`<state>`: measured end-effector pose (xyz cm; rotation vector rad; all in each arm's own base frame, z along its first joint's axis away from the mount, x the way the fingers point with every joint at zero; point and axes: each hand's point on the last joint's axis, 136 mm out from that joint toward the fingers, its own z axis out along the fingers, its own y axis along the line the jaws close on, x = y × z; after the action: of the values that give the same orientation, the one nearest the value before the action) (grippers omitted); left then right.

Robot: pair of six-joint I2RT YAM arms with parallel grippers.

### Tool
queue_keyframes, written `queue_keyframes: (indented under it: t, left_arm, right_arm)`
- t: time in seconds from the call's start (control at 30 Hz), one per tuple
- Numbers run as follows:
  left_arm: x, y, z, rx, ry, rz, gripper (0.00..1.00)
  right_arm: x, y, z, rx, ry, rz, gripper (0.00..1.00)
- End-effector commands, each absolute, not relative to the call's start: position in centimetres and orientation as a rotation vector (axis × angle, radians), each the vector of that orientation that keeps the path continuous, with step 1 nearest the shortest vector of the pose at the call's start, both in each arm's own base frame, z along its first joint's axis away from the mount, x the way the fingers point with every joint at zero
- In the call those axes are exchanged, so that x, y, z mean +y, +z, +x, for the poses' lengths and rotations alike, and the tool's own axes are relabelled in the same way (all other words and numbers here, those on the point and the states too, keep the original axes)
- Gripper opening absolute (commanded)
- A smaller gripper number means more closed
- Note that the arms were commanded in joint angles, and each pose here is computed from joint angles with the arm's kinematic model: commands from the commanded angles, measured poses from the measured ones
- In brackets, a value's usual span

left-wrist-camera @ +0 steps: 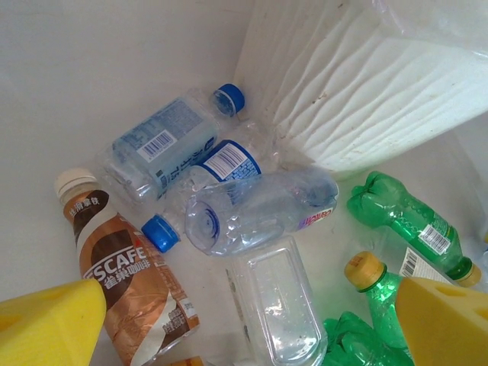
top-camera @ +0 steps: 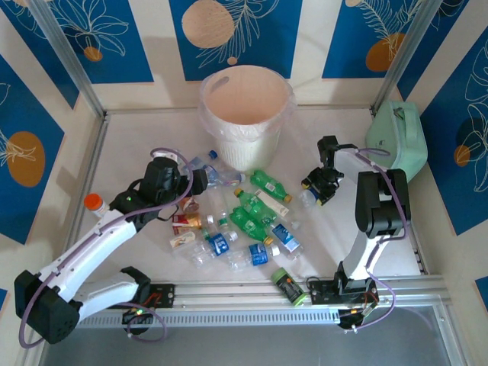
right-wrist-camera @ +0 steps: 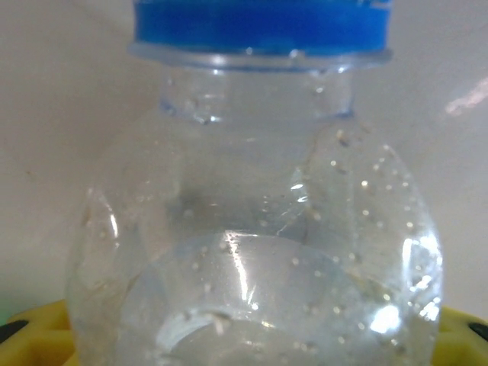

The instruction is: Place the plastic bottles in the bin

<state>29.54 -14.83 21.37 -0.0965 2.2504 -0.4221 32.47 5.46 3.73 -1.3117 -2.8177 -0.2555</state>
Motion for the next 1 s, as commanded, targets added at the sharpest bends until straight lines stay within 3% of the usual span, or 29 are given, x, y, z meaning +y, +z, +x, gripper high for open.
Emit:
queue_keyframes:
  t: [0.0,0.23,0.5,0.73,0.97]
  left_arm:
    - [-14.2,22.4,29.7,2.235,-0.391,-0.133,0.97]
    - [-13.7,21.6,29.4,2.253,-0.372,-0.167,0.97]
    - [-12.8,20.2,29.2,2.288,-0.335,-0.245,0.97]
    - [-12.7,19.6,28.9,2.301,-0.355,-0.283,0.97]
    - [-12.6,19.0,28.6,2.328,-0.350,-0.290,0.97]
  right_arm:
    - [5.5,8.2,33.3,-2.942,-0.292,-1.271,0.56]
    - [7.0,20.1,36.3,-3.308,-0.418,-1.083,0.54]
    - [13.0,35.2,39.6,-3.696,-0.741,-0.684,0.53]
    - [19.2,39.3,42.8,-3.762,-0.900,-0.367,0.53]
    - [22.5,38.0,45.4,-3.712,-1.025,-0.287,0.53]
